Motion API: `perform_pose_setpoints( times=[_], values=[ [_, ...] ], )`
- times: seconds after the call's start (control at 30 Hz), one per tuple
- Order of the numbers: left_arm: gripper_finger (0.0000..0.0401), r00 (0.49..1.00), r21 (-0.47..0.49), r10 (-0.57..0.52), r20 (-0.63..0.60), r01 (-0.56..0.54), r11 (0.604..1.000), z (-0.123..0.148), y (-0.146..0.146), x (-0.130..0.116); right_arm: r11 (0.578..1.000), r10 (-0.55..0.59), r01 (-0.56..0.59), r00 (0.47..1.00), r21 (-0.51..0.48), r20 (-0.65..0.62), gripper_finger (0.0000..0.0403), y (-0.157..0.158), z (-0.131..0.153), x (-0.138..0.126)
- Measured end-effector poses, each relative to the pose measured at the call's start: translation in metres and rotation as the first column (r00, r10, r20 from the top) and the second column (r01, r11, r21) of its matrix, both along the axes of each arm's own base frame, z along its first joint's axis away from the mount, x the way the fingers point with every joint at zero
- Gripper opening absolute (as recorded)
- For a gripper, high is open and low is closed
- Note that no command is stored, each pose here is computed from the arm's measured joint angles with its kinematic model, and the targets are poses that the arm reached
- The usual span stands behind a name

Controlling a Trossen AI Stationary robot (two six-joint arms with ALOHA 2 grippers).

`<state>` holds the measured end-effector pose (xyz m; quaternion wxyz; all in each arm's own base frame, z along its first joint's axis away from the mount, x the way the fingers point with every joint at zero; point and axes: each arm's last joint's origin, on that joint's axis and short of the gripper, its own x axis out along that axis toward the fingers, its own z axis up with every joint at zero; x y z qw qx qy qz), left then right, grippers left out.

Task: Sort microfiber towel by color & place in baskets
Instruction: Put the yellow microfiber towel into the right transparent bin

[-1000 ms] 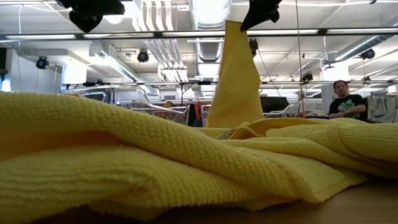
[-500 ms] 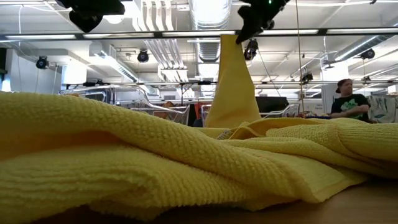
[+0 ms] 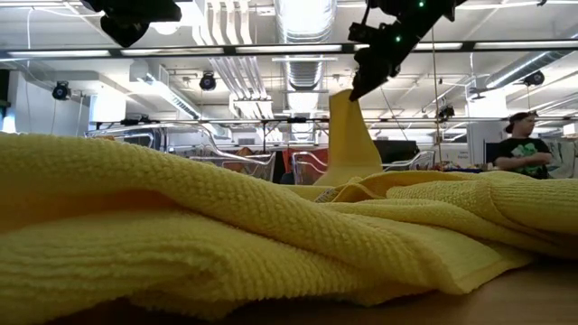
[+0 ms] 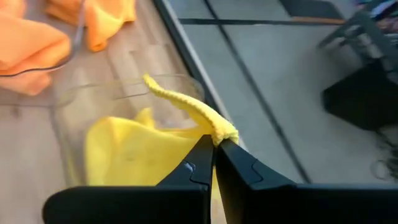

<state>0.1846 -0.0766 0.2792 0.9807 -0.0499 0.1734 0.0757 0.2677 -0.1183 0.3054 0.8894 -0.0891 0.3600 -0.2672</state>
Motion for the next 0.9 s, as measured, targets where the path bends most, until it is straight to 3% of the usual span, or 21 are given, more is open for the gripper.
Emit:
perform_pose_setpoints(
  times=[0.27,0.9],
  values=[
    [0.0,1.0,0.0,0.0,0.0,0.0,1.0,0.0,0.0,0.0,0.982,0.07,-0.079,0.996,0.173,0.057,0.0009,0.005,-0.025,0.0],
    [0.0,1.0,0.0,0.0,-0.001,0.0,1.0,0.0,0.0,0.0,0.936,-0.018,0.006,0.999,0.353,0.03,0.0009,0.012,-0.077,-0.013]
  ],
)
